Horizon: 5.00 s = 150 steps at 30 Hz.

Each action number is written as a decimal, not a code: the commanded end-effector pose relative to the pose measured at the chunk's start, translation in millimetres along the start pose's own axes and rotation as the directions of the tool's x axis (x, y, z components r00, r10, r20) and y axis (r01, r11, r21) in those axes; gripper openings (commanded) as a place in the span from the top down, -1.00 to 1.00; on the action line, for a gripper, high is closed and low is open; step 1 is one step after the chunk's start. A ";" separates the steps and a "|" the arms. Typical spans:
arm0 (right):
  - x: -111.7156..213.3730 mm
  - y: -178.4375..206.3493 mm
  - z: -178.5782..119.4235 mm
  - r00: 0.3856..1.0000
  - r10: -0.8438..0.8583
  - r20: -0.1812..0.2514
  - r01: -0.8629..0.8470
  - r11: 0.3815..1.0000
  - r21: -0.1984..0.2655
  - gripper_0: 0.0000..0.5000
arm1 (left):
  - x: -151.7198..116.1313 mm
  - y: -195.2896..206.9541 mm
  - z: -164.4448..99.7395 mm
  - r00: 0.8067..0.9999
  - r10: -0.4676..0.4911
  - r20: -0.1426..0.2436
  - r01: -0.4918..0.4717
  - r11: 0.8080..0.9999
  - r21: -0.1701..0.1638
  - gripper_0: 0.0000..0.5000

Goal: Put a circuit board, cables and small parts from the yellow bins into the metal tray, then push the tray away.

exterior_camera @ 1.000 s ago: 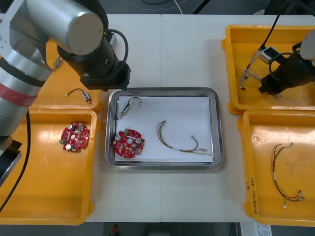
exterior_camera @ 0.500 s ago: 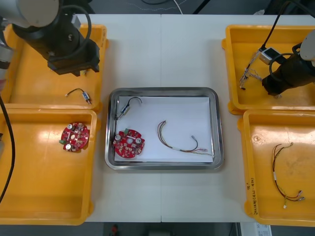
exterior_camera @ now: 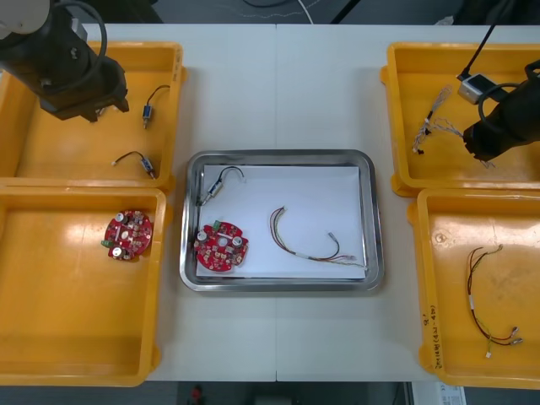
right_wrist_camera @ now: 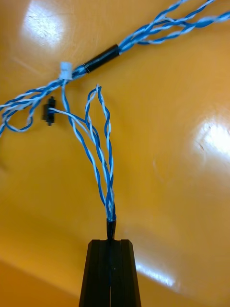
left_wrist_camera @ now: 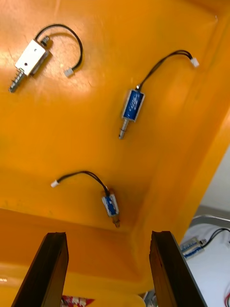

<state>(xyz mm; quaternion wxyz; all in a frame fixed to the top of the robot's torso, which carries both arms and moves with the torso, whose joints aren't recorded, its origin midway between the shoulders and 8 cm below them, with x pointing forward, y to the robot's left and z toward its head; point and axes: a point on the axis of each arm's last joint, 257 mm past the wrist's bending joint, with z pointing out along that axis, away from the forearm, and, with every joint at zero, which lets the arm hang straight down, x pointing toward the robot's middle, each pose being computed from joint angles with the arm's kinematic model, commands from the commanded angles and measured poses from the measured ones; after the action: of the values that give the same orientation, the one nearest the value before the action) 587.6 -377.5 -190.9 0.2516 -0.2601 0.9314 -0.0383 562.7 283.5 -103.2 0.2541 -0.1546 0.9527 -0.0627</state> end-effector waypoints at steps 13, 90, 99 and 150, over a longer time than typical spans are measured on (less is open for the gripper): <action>-2.0 16.0 -115.1 0.989 -0.147 -0.029 0.147 0.989 -0.012 1.00 | -79.0 34.8 -4.1 0.910 0.376 0.176 -0.375 0.926 -0.041 -1.00; -66.6 300.4 13.8 0.636 -0.763 0.119 0.771 0.635 -0.044 -1.00 | -91.6 97.7 52.7 0.879 0.443 0.177 -0.441 0.896 -0.055 1.00; -77.2 300.0 1.5 0.615 -0.778 0.126 0.784 0.620 0.004 -1.00 | -77.7 92.3 24.1 0.909 0.405 0.102 -0.400 0.914 -0.067 1.00; 23.1 78.5 -160.8 0.972 0.122 0.202 -0.160 0.970 0.182 -1.00 | 129.3 -126.1 -21.1 0.873 0.485 -0.049 -0.479 0.873 0.092 0.99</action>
<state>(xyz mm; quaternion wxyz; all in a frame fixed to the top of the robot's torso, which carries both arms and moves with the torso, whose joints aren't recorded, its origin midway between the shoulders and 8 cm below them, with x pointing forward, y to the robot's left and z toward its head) 465.7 -298.0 -83.2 0.3591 -0.2128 0.9056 -0.0751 486.1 151.0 -114.6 0.2317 0.0762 0.9695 -0.0246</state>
